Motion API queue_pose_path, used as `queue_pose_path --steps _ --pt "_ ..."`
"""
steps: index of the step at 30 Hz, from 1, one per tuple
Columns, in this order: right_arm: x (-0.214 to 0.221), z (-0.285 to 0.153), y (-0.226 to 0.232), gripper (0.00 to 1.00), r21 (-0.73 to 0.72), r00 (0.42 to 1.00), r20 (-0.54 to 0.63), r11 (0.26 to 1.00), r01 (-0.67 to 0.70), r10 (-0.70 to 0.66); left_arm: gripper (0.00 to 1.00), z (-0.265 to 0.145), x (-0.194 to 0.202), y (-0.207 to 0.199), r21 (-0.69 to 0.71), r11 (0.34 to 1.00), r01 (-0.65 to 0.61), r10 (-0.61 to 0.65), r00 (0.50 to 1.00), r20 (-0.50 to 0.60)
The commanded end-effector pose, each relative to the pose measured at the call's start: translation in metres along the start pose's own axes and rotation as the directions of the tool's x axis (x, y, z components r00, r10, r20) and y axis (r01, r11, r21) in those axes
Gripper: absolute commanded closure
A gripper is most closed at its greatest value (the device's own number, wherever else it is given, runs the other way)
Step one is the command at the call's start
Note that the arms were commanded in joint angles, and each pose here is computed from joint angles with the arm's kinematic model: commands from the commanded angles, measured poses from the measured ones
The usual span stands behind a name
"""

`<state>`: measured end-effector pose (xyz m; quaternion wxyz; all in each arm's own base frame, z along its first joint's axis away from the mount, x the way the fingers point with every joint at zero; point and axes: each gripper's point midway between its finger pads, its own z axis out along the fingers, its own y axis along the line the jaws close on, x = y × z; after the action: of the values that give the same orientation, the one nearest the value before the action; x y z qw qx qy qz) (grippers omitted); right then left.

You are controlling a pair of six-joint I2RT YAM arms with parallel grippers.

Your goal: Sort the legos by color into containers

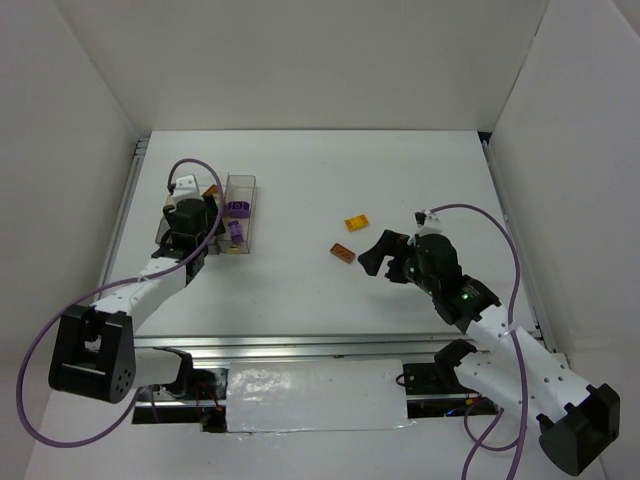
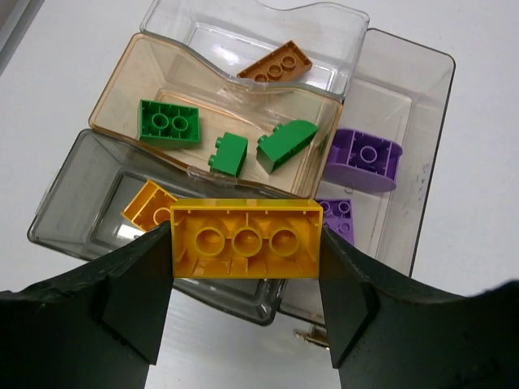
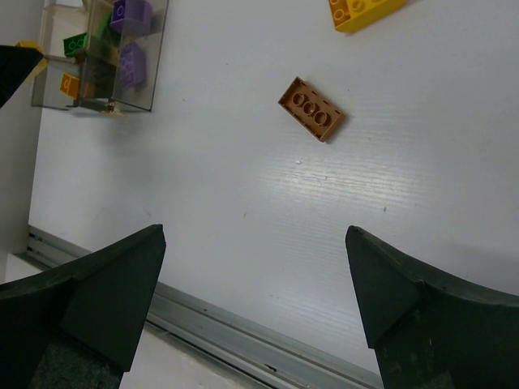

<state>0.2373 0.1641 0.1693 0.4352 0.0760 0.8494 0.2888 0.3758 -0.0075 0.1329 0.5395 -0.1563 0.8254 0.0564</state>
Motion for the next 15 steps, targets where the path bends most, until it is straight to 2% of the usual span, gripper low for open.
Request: queue_pose_path --steps 1,2,3,6,12,14,15 --pt "-0.012 -0.004 0.012 0.00 -0.050 0.999 0.034 0.998 0.026 -0.024 1.00 0.010 -0.035 -0.018 0.093 0.995 0.046 -0.055 0.994 0.096" --pt "-0.011 -0.003 0.010 0.00 -0.047 0.999 0.033 0.999 0.023 -0.022 1.00 0.014 -0.033 -0.018 0.084 0.995 0.052 -0.059 0.995 0.085" --pt "-0.010 -0.003 0.010 0.00 -0.049 0.999 0.031 0.998 0.024 -0.023 0.92 0.015 -0.031 -0.015 0.068 0.995 0.068 -0.073 0.995 0.075" --pt "-0.009 -0.003 0.009 0.00 -0.049 0.999 0.033 0.999 0.020 -0.019 0.81 0.019 -0.020 -0.010 0.035 0.996 0.083 -0.085 0.996 0.040" --pt "-0.008 -0.002 0.010 0.00 -0.049 0.999 0.027 0.999 0.021 -0.020 0.79 0.017 -0.007 -0.004 0.011 0.992 0.124 -0.124 0.992 0.021" --pt "-0.009 -0.002 0.011 0.00 -0.051 0.999 0.030 0.998 0.023 -0.021 0.73 0.017 -0.004 0.001 -0.012 0.991 0.131 -0.130 0.991 0.021" --pt "-0.009 -0.002 0.011 0.00 -0.051 0.999 0.030 0.998 0.023 -0.021 0.65 0.016 -0.002 0.002 -0.019 0.990 0.140 -0.139 0.990 0.020"
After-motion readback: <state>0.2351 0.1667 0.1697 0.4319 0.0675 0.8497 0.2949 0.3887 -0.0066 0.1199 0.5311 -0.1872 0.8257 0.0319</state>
